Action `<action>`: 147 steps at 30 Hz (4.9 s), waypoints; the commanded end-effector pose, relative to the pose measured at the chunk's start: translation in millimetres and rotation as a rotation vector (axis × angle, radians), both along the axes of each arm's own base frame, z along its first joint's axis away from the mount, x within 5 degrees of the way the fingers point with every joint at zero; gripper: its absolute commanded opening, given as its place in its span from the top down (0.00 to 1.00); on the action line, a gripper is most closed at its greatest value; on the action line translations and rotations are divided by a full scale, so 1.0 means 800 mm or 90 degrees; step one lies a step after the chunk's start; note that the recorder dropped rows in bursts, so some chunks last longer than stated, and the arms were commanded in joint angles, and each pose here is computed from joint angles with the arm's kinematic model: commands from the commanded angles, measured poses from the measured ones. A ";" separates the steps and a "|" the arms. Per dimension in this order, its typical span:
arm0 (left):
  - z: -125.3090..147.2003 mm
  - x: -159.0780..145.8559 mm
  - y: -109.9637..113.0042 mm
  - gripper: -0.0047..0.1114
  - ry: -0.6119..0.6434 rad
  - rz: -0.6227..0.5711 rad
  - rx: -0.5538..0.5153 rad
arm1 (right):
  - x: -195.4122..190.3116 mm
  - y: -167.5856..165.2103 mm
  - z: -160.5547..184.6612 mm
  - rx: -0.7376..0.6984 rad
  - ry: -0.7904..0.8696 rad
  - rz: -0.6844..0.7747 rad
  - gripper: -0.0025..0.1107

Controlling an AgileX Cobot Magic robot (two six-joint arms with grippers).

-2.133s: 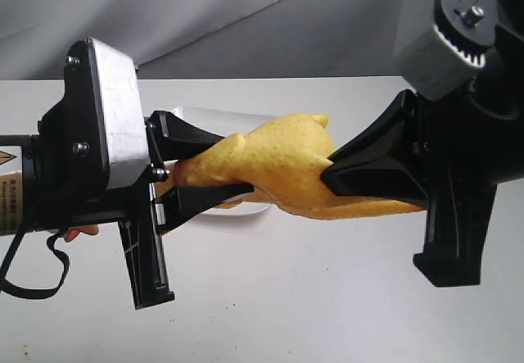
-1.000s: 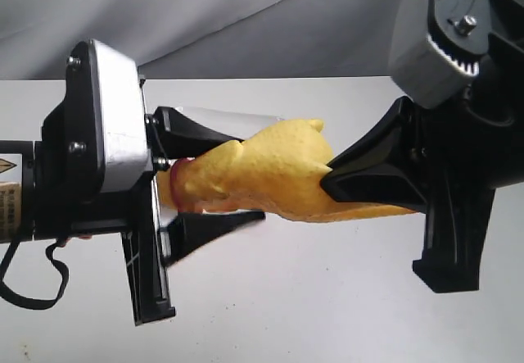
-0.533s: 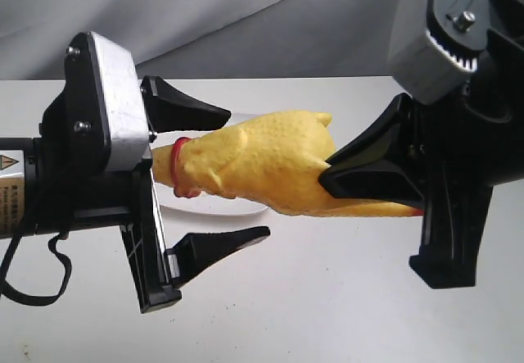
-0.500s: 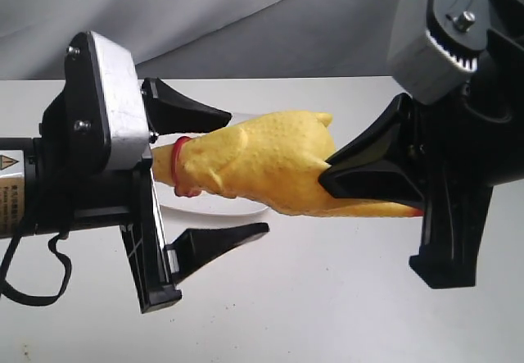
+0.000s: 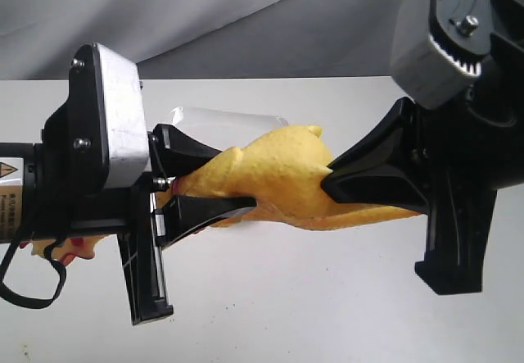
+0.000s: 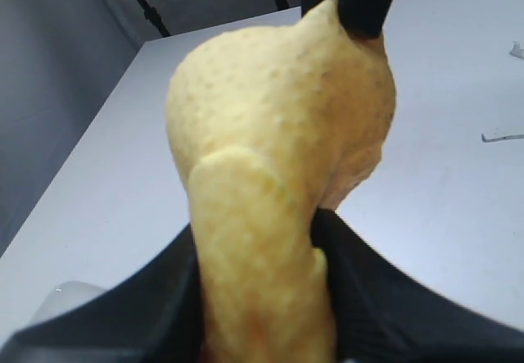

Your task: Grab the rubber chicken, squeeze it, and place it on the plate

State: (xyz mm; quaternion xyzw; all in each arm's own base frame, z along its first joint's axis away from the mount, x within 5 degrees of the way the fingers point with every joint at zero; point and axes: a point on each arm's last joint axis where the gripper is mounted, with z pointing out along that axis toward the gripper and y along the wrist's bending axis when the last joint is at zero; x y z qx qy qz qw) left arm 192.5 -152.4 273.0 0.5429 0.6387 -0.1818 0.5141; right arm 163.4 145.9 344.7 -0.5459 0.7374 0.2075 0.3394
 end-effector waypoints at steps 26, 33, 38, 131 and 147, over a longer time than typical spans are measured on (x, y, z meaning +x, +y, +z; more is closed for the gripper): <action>0.004 0.003 0.002 0.63 0.063 0.065 -0.046 | 0.001 0.002 0.003 0.025 -0.007 -0.012 0.98; 0.004 0.000 -0.001 0.94 0.063 0.037 -0.047 | 0.001 0.002 0.003 0.025 -0.007 -0.012 0.98; 0.004 0.000 -0.001 0.94 0.067 0.042 -0.049 | 0.001 0.002 0.003 0.025 -0.007 -0.012 0.98; 0.126 -0.076 0.105 0.06 -0.158 0.377 -0.274 | 0.143 0.090 -0.136 -0.021 -0.280 -0.256 0.64; 0.119 -0.069 0.118 0.21 -0.103 0.471 -0.314 | -0.015 -0.010 0.033 0.264 -0.350 -0.182 0.98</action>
